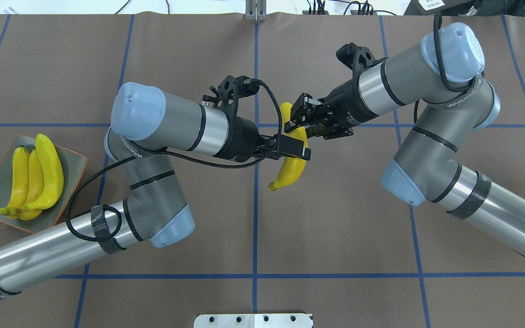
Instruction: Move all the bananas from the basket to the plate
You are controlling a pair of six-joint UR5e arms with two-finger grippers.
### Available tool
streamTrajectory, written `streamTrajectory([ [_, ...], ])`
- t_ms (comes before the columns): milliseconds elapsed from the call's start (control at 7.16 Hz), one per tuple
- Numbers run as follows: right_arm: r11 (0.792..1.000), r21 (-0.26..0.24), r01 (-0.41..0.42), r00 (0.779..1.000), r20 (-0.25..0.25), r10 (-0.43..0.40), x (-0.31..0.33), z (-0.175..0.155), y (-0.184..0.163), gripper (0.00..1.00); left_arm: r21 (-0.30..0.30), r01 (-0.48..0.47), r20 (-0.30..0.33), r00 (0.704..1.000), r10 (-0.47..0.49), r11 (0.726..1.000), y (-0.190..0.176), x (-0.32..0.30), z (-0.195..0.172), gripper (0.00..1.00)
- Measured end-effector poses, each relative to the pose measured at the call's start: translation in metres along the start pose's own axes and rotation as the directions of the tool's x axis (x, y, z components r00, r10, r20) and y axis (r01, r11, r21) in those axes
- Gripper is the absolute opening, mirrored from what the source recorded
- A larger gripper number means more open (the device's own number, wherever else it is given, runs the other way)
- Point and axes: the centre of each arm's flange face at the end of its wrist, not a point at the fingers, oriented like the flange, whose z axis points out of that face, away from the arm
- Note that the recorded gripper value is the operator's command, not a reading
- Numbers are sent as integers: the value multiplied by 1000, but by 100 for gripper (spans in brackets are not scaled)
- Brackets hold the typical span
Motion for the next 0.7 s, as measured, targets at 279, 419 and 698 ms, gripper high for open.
streamTrajectory([
  [279, 1000, -9, 1, 1000, 1, -1, 0, -1, 1, 0, 0, 0, 1, 1000, 0, 1000, -1, 0, 1, 79],
  [419, 1000, -11, 1, 1000, 1, -1, 0, -1, 2, 0, 0, -1, 1, 1000, 1, 1000, -1, 0, 2, 73],
  [698, 1000, -17, 2, 1000, 1, -2, 0, -1, 2, 0, 4, -2, 1, 1000, 2, 1000, -2, 1, 2, 7],
])
